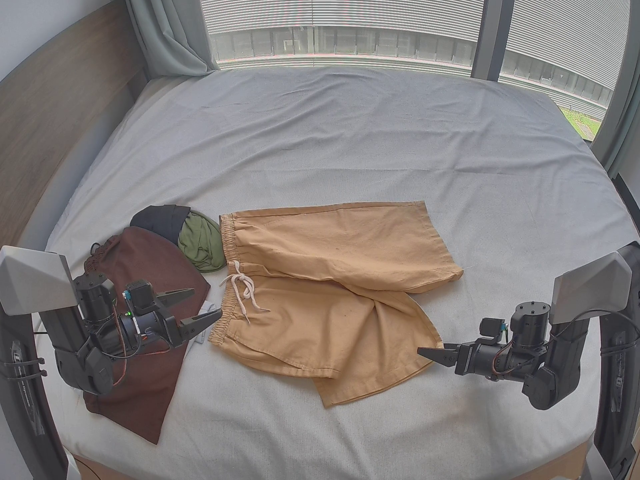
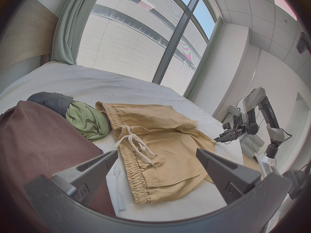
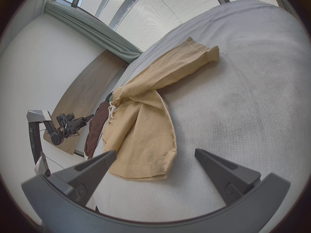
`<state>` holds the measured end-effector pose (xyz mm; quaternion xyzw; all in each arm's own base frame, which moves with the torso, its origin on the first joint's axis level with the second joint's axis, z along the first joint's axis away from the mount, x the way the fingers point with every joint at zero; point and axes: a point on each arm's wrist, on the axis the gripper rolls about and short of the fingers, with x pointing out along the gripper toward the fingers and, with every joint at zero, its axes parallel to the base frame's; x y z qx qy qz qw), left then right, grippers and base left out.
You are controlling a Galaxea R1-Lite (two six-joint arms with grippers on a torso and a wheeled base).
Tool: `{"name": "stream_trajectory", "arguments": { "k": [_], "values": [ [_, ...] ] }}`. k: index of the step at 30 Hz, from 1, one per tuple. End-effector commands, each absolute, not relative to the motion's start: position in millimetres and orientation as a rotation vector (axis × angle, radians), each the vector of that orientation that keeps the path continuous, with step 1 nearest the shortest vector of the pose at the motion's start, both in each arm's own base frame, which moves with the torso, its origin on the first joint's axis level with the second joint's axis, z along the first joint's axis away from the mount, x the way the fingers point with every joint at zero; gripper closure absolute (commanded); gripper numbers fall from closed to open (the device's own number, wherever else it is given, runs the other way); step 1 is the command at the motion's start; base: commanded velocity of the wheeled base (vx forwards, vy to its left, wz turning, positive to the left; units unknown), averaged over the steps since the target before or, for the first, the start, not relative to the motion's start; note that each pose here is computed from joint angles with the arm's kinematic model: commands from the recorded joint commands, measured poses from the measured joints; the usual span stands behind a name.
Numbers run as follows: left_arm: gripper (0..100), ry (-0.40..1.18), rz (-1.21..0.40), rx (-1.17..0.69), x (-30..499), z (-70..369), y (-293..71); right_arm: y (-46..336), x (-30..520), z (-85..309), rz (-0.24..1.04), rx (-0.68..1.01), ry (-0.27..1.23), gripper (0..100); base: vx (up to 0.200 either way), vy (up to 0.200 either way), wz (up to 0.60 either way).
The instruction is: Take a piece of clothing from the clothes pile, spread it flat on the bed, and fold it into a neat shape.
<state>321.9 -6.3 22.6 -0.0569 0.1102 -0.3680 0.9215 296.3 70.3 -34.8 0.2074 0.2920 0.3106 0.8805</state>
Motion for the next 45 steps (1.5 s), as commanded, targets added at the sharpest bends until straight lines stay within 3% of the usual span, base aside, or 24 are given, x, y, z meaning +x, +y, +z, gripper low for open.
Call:
{"name": "stream_trajectory", "arguments": {
  "k": [1, 18, 19, 32, 38, 45],
  "values": [
    [0, 0.223, -0.757, -0.115, 322.3, 23.1, -6.6, 72.0, 298.1, -40.4, 0.648, 0.433, 0.618, 0, 0.0, 0.0, 0.0],
    [0, 0.224, -0.763, -0.113, 321.9, 22.9, -7.2, 72.5, 303.9, -39.4, 0.643, 0.428, 0.595, 0, 0.0, 0.0, 0.0],
    [0, 0.225, -0.763, -0.114, 321.6, 22.7, -7.2, 72.6, 304.4, -41.0, 0.643, 0.427, 0.597, 100, 0.0, 0.0, 0.0],
    [0, 0.223, -0.764, -0.114, 321.9, 23.4, -7.2, 64.2, 308.2, -41.0, 0.604, 0.426, 0.581, 100, 0.0, 0.0, 0.0],
    [0, 0.225, -0.767, -0.115, 321.9, 22.9, -8.2, 42.7, 322.8, -36.3, 0.545, 0.408, 0.507, 100, 0.0, 0.0, 0.0],
    [0, 0.224, -0.769, -0.116, 321.8, 23.4, -8.2, 46.8, 339.2, -32.5, 0.508, 0.39, 0.44, 100, 0.0, 0.0, 0.0]
  ]
}}
